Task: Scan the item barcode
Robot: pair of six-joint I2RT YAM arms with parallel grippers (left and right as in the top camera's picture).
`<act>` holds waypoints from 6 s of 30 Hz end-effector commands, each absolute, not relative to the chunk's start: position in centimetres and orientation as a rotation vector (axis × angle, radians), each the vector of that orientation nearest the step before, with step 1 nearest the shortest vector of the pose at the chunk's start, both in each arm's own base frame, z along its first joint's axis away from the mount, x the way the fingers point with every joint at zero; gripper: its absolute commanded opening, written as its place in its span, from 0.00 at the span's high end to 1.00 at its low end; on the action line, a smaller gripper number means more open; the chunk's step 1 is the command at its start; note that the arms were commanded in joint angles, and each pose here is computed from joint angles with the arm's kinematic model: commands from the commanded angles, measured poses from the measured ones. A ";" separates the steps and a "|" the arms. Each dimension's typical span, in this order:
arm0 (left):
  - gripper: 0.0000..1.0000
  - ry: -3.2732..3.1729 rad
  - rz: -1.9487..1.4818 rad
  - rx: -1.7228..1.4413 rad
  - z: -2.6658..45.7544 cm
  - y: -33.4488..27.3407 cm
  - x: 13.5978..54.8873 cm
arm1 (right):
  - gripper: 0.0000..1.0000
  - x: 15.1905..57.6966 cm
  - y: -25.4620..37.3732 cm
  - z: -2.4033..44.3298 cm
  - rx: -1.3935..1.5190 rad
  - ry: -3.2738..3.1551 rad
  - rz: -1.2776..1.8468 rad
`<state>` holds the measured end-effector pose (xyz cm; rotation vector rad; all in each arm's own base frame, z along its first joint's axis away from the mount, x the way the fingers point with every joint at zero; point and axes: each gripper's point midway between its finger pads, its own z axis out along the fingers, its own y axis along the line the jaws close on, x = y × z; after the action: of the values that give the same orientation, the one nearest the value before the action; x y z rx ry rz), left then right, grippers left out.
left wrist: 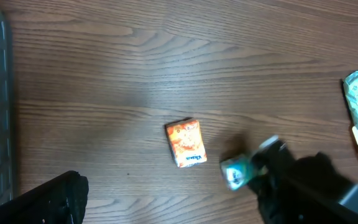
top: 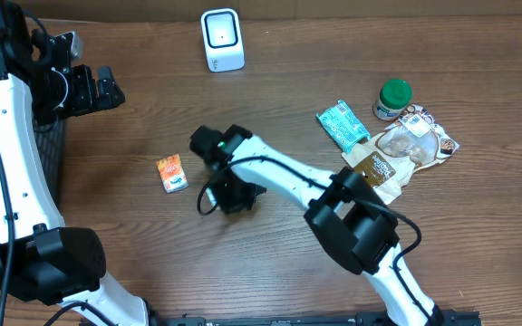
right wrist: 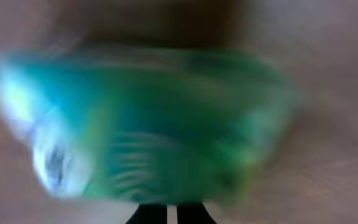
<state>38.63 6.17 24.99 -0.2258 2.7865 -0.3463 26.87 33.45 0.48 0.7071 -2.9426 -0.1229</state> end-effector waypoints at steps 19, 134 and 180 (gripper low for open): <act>0.00 2.774 -0.338 -0.204 25.3 6.3 38.7 | 0.92 37.6 33.9 7.3 0.636 -3.051 -0.827; 0.00 2.774 -0.338 -0.204 25.3 6.3 38.7 | 0.64 37.2 24.6 5.7 0.305 -3.098 -0.729; 0.00 2.774 -0.338 -0.204 25.3 6.3 38.7 | 0.96 36.2 26.5 7.7 0.453 -2.912 -1.338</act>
<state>38.63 6.18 24.98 -0.2259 2.7866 -0.3458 35.96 26.66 2.82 0.4113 -2.9797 -1.0780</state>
